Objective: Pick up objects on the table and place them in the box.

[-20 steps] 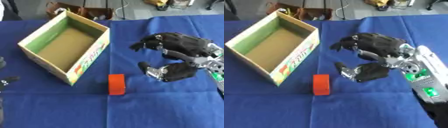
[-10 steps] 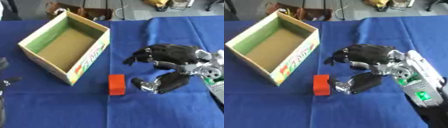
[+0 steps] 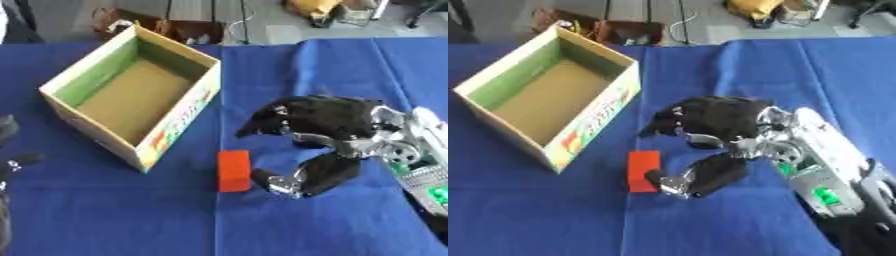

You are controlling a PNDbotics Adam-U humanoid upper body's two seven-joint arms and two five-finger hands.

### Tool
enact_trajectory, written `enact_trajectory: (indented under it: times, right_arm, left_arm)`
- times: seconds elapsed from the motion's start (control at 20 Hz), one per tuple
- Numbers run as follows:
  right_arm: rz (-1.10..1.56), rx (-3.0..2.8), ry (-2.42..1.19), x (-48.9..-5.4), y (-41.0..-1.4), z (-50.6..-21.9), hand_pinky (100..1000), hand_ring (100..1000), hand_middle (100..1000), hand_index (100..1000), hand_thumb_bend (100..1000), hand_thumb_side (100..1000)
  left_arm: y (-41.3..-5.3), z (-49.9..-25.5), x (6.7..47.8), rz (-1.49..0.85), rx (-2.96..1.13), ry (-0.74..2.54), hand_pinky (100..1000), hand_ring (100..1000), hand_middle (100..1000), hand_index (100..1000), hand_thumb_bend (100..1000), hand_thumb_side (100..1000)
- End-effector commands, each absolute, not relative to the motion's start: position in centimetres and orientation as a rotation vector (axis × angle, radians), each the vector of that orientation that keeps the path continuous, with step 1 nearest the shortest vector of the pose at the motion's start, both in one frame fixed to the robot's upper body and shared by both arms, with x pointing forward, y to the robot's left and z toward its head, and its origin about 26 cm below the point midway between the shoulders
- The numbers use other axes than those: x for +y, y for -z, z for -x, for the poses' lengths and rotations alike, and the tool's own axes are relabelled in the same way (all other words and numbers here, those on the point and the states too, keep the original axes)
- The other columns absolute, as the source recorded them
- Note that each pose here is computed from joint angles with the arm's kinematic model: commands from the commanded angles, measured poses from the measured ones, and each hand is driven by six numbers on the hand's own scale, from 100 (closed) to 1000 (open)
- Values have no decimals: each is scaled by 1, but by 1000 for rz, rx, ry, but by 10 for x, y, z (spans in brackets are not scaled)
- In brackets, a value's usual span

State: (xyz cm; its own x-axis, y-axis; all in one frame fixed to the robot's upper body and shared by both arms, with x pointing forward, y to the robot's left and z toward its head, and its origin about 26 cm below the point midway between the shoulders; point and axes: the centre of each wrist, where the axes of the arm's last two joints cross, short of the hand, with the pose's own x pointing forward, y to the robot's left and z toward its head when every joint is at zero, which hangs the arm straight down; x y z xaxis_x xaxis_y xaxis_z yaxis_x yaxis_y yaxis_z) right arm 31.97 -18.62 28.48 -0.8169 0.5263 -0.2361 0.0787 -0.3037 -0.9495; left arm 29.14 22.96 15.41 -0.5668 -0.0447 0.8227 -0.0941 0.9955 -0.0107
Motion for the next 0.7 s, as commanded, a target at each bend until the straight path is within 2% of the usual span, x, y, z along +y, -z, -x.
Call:
enact_trajectory:
  times: [0.05, 0.35, 0.45, 0.6, 0.7]
  right_arm:
    - [746, -1594, -2258, -187, -295, -322, 922, 912, 850, 1000, 207, 1000]
    - [696, -1556, -2256, -185, -295, -329, 919, 908, 854, 1000, 241, 1000]
    - [696, -1565, -2236, -185, -294, -330, 910, 900, 840, 1000, 159, 1000]
    - [689, -1568, -2210, -183, -291, -333, 902, 887, 830, 1000, 100, 1000]
    - [740, -1583, -2177, -184, -292, -334, 898, 886, 832, 1000, 100, 1000]
  left_arm:
    - [-159, -289, 232, -107, -2192, -37, 612, 908, 808, 705, 100, 992]
    - [-158, -288, 233, -116, -2187, -38, 612, 909, 808, 705, 100, 991]
    - [-158, -288, 233, -116, -2187, -37, 612, 909, 809, 705, 100, 988]
    - [-158, -288, 233, -115, -2186, -37, 612, 908, 808, 705, 100, 989]
    - [-157, -288, 233, -115, -2185, -37, 612, 909, 809, 706, 100, 991]
